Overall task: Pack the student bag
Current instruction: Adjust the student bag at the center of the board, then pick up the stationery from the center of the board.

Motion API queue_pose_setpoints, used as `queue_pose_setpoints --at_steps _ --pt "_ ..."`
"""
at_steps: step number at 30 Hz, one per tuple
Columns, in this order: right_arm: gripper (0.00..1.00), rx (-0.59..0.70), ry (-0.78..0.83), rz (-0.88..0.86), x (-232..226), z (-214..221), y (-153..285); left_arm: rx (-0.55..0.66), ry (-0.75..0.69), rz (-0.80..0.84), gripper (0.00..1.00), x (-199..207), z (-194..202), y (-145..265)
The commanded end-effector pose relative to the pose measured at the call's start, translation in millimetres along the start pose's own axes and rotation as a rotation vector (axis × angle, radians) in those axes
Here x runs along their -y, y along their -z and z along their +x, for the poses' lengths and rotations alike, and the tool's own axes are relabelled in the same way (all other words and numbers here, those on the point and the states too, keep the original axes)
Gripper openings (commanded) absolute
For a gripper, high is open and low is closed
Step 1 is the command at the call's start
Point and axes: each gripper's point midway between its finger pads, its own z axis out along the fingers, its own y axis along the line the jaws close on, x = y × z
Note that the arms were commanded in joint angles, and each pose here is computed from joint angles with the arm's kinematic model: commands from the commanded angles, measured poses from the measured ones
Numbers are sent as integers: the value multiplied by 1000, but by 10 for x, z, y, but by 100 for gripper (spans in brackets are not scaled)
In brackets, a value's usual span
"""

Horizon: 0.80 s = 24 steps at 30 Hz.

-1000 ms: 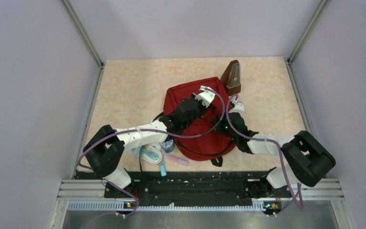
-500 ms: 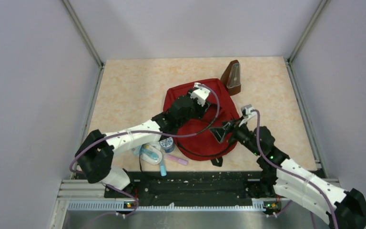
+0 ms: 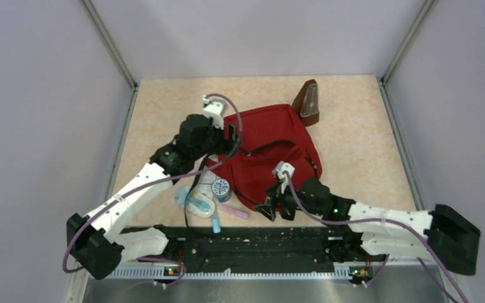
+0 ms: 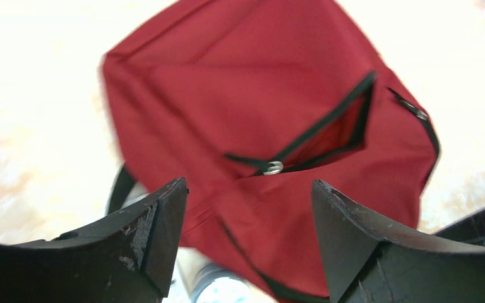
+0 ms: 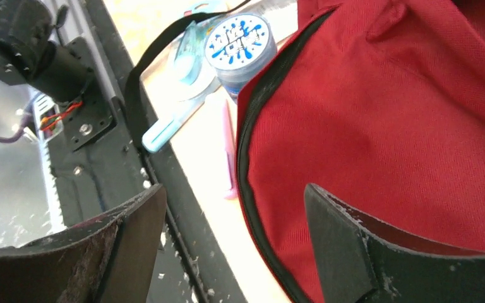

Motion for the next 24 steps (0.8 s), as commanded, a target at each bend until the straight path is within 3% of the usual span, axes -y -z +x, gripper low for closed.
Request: queue_pose_setpoints --at_steps 1,7,13,24 --pt "78 101 75 41 -150 -584 -466 -24 106 -42 77 -280 -92 394" --pt "79 -7 134 111 -263 -560 -1205 93 90 -336 79 -1048 -178 589" --pt "82 -125 191 165 -186 -403 -1725 141 82 -488 80 -1491 -233 831" --pt "82 -301 228 224 -10 33 -1992 194 84 -522 80 -1541 -262 1008"
